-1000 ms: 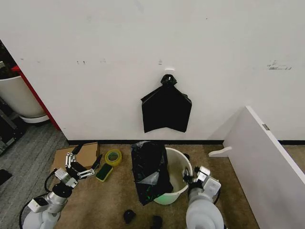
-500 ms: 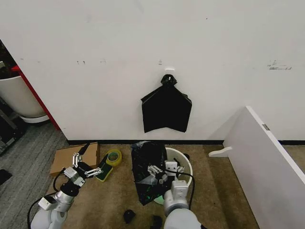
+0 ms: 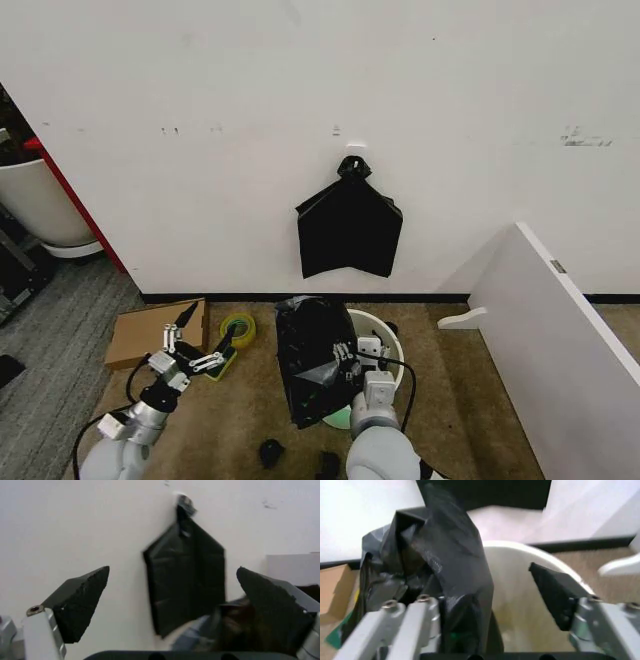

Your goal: Place the garbage bag over the trash bin.

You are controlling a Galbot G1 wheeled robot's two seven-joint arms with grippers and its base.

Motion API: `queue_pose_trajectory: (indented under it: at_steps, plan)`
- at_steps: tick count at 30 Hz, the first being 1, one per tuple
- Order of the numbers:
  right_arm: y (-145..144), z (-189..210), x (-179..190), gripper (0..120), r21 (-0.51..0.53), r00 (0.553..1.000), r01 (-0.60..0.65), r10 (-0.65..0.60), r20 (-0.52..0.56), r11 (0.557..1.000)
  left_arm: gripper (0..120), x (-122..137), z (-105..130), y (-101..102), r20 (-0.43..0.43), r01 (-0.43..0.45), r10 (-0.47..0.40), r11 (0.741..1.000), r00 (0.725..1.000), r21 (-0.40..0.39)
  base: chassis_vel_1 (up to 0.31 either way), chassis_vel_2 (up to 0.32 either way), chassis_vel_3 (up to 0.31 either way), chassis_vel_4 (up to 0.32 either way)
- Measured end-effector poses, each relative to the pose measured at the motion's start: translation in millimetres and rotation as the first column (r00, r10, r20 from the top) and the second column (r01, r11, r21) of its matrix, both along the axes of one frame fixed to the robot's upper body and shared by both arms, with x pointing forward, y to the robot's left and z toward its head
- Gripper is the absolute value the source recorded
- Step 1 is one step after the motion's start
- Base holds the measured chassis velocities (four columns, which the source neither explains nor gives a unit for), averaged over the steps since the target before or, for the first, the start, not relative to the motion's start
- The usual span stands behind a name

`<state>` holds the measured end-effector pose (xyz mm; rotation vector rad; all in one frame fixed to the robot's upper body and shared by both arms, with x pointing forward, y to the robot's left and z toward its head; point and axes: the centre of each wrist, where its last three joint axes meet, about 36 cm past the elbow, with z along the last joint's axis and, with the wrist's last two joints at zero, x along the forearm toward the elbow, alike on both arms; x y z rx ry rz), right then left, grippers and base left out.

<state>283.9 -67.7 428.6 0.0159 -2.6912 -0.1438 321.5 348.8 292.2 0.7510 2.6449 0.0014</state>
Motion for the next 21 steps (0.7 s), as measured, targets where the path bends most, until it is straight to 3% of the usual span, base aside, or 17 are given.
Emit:
queue_pose_trajectory:
  at_steps: [5, 9, 12, 14, 16, 17, 18, 20, 21]
  plan:
    - [-10.8, 4.1, 3.9, 34, 0.037, 0.999, -0.001, 0.002, -0.039, 0.999, 100, 1.7, 10.8, -9.8, -0.035, 0.032, -0.031, 0.999, 0.999, 0.027, 0.0, 0.0, 0.0, 0.0]
    - [-27.0, 8.0, 9.4, 15, 0.078, 0.998, -0.02, 0.024, -0.052, 0.997, 100, 8.6, 32.0, -12.6, -0.166, 0.036, -0.034, 0.999, 0.986, 0.009, 0.0, 0.0, 0.0, 0.0]
    - [-30.7, 8.4, 9.7, 8, 0.092, 0.997, -0.033, 0.039, -0.06, 0.995, 100, 10.3, 38.6, -16.2, -0.218, 0.043, -0.043, 0.999, 0.975, -0.005, 0.0, 0.0, 0.0, 0.0]
    - [-36.3, 6.6, 9.8, 0, 0.109, 0.995, -0.061, 0.069, -0.07, 0.992, 100, 11.1, 45.1, -34.1, -0.331, 0.047, -0.055, 0.998, 0.942, -0.034, 0.0, 0.0, 0.0, 0.0]
    - [-38.8, 6.1, 10.4, 0, 0.125, 0.993, -0.072, 0.082, -0.083, 0.99, 100, 9.5, 48.4, -54.0, -0.427, 0.05, -0.067, 0.997, 0.902, -0.051, 0.0, 0.0, 0.0, 0.0]
    - [-40.7, 6.2, 11.1, 0, 0.138, 0.991, -0.078, 0.091, -0.094, 0.987, 100, 8.0, 51.5, -66.9, -0.493, 0.049, -0.072, 0.997, 0.867, -0.059, 0.0, 0.0, 0.0, 0.0]
    - [-40.7, 6.2, 11.1, 0, 0.138, 0.991, -0.078, 0.091, -0.094, 0.987, 100, 8.0, 51.5, -66.9, -0.493, 0.049, -0.072, 0.997, 0.867, -0.059, 0.0, 0.0, 0.0, 0.0]
    - [-44.5, 6.2, 12.9, 0, 0.157, 0.989, -0.089, 0.106, -0.103, 0.983, 100, 6.7, 57.0, -86.5, -0.583, 0.036, -0.06, 0.998, 0.81, -0.053, 0.0, 0.0, 0.0, 0.0]
    - [-45.2, 6.2, 13.3, 0, 0.16, 0.989, -0.092, 0.109, -0.103, 0.983, 100, 6.3, 58.0, -90.7, -0.601, 0.034, -0.055, 0.998, 0.798, -0.046, 0.0, 0.0, 0.0, 0.0]
